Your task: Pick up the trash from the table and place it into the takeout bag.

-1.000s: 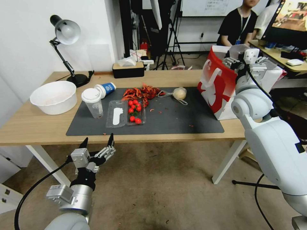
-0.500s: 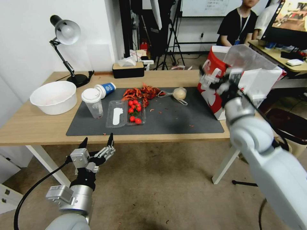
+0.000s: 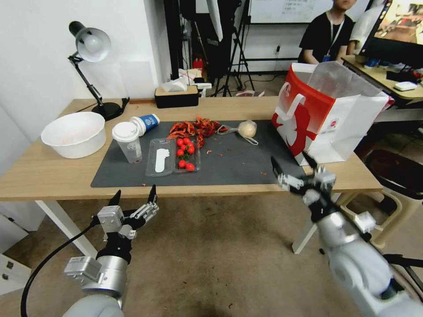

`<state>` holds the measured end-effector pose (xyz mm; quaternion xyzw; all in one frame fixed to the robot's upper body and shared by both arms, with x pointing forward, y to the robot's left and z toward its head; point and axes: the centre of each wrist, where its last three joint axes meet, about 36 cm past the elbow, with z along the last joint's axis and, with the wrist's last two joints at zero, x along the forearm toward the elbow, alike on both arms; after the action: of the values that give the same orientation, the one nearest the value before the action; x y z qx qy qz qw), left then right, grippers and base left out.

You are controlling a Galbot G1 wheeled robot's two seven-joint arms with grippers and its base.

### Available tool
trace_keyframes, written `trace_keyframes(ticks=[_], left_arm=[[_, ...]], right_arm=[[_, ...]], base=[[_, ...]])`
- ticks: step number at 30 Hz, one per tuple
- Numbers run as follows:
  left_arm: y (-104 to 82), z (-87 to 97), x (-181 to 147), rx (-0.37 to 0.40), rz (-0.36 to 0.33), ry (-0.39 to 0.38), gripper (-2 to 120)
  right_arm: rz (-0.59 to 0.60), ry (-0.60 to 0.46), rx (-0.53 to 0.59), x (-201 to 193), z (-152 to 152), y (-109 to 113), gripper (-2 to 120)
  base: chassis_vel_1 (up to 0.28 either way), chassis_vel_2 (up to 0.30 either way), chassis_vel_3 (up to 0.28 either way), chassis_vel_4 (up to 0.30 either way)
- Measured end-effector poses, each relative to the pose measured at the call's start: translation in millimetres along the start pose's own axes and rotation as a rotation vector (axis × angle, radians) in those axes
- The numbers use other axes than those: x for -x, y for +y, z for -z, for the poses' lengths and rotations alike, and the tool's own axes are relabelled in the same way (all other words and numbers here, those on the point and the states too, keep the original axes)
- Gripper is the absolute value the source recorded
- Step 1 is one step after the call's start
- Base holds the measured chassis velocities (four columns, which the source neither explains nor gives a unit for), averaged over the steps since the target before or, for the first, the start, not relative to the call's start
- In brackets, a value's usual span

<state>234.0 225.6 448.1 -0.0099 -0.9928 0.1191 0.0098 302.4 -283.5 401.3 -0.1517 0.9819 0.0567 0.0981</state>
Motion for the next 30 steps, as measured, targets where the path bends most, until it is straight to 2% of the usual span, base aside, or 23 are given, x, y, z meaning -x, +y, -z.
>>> trace_keyframes(ticks=[8, 17, 24, 28, 30], left_arm=[[4.8, -7.3, 0.6, 0.018, 0.002, 0.015, 100], [11.7, -14.7, 2.2, 0.026, 0.007, 0.036, 100], [12.2, -19.0, 3.5, 0.018, 0.010, 0.041, 100], [12.4, -19.4, 4.2, 0.016, 0.011, 0.039, 100], [12.3, -19.0, 3.9, 0.016, 0.012, 0.036, 100]], right_arm=[[-0.018, 0.069, 0.036, -33.0, -33.7, 19.9, 100], [-0.016, 0.104, 0.049, -38.2, -44.2, 26.5, 100], [-0.014, 0.111, 0.036, -34.2, -44.1, 27.6, 100], [-0.011, 0.099, 0.015, -18.1, -39.9, 25.8, 100], [0.001, 0.084, 0.000, 1.8, -33.9, 23.6, 100]], base=[[0.000, 0.000, 0.000, 0.000], [0.000, 0.000, 0.000, 0.000], [0.000, 0.000, 0.000, 0.000], [0.000, 0.000, 0.000, 0.000], [0.000, 0.000, 0.000, 0.000]])
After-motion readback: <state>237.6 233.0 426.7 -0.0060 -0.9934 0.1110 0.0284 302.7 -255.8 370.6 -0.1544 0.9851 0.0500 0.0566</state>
